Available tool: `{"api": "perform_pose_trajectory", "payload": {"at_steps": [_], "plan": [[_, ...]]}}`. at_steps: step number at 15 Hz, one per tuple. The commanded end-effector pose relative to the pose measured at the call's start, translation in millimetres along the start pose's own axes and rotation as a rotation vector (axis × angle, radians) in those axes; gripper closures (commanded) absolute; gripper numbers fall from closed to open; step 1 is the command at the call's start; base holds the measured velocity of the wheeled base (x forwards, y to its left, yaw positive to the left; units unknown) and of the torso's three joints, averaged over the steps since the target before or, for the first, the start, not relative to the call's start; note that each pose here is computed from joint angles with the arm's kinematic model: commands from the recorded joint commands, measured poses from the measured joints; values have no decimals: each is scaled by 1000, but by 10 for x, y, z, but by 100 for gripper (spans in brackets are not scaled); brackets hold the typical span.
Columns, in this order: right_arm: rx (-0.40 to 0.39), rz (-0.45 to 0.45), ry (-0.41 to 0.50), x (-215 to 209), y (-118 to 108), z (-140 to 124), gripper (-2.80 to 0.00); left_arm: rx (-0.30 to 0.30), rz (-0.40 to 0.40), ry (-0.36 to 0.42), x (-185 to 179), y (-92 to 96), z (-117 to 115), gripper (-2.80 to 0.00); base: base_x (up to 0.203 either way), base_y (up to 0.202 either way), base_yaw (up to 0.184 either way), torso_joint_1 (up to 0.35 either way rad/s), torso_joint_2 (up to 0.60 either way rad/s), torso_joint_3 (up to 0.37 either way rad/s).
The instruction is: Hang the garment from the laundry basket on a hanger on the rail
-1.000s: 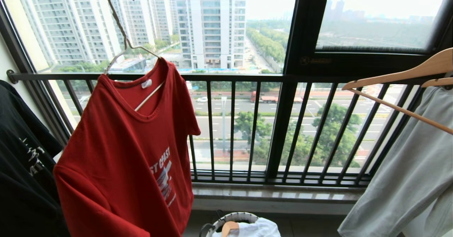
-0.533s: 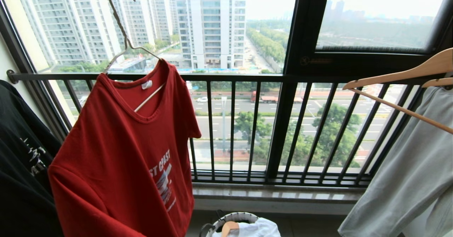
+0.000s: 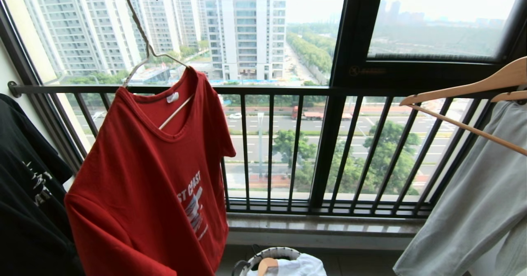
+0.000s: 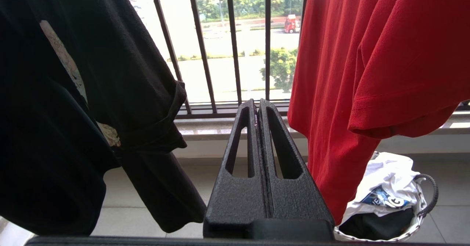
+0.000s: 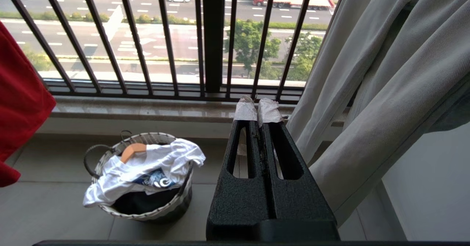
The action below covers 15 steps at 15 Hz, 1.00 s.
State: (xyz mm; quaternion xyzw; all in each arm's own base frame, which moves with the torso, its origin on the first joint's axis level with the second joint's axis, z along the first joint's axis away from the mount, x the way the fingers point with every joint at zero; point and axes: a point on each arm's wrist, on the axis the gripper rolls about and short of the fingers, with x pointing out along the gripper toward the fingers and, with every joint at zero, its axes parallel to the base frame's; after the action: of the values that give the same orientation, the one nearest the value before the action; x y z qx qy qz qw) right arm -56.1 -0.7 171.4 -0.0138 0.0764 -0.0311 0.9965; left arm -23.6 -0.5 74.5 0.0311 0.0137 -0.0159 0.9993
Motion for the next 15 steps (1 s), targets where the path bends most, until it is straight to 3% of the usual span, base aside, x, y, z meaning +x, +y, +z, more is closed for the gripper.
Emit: {"api": "perform_pose_trajectory", "payload": {"at_steps": [1, 3, 5, 7, 10, 15], "plan": [[-5, 17, -36, -32, 8, -335, 0, 0, 0, -1, -1, 0, 1, 0, 0, 0, 0, 0, 0, 0], [-17, 45, -11, 136, 29, -616, 0, 0, 0, -1, -1, 0, 1, 0, 0, 0, 0, 0, 0, 0], [-14, 59, -61, 338, 48, -787, 0, 0, 0, -1, -1, 0, 1, 0, 0, 0, 0, 0, 0, 0], [-18, 81, -188, 435, 60, -812, 0, 0, 0, -1, -1, 0, 1, 0, 0, 0, 0, 0, 0, 0], [-27, 113, -198, 443, 68, -820, 0, 0, 0, -1, -1, 0, 1, 0, 0, 0, 0, 0, 0, 0], [-7, 81, -183, 454, 62, -847, 0, 0, 0, -1, -1, 0, 1, 0, 0, 0, 0, 0, 0, 0]]}}
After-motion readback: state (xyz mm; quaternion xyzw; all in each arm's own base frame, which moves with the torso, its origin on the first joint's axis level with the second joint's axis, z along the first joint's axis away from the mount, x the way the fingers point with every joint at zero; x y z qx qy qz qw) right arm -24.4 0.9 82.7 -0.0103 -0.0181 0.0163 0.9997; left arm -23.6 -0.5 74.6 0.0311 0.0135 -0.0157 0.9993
